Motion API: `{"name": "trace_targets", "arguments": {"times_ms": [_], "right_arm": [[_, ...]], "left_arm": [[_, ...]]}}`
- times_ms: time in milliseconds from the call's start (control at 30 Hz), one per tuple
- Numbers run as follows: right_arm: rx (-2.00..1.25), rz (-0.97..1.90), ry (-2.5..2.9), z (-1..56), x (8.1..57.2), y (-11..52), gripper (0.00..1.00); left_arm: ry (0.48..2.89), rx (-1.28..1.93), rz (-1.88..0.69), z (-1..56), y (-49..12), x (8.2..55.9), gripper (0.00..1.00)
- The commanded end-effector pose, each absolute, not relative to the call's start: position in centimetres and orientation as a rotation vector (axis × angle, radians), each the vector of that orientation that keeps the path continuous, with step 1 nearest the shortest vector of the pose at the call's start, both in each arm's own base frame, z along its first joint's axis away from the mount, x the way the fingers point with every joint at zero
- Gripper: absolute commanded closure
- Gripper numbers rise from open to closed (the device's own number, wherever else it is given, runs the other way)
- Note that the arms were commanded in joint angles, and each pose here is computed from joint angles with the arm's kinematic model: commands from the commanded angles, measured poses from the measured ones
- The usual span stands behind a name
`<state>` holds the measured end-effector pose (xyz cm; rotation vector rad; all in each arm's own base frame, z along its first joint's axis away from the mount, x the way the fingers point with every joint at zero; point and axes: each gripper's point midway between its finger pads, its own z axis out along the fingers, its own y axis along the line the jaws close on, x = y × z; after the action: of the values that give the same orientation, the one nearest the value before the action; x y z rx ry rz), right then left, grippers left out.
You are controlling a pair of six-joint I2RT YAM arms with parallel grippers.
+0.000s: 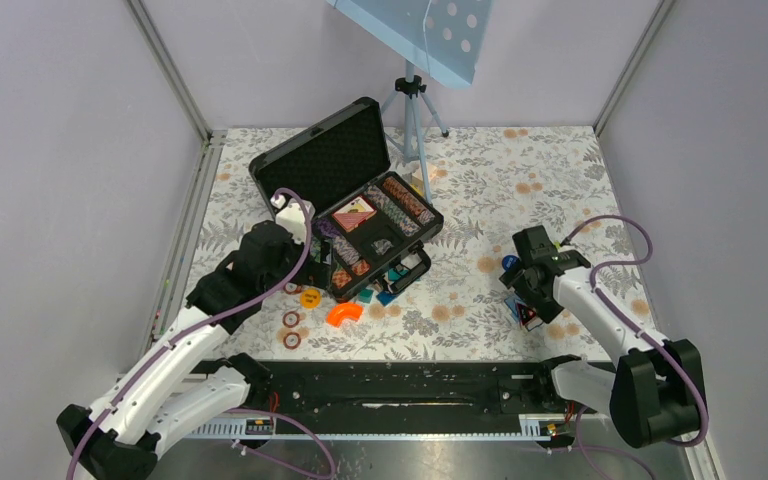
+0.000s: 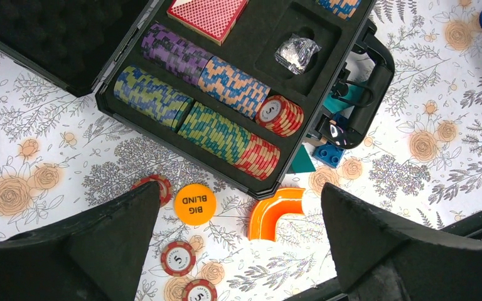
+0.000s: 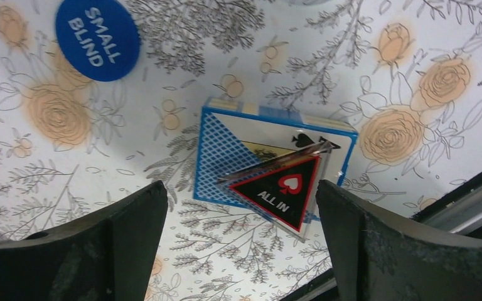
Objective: Pack up texas hold em set
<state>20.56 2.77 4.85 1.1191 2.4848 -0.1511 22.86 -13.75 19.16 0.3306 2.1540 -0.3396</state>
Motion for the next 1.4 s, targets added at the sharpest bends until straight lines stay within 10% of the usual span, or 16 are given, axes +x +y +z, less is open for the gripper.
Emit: {"name": "trace_targets", "arguments": {"times_ms": [0, 1367], "right_arm": [[1.204, -0.187, 2.454, 4.2, 18.9, 2.0, 0.05], [1.186, -0.179, 2.528, 2.3, 18.3, 2.2, 0.24]], "left_arm": [[2.096, 0.311, -0.334, 20.4, -13.6, 23.6, 0.01], [2.11, 0.323, -0.358, 20.1, -13.9, 23.6, 0.01]]}}
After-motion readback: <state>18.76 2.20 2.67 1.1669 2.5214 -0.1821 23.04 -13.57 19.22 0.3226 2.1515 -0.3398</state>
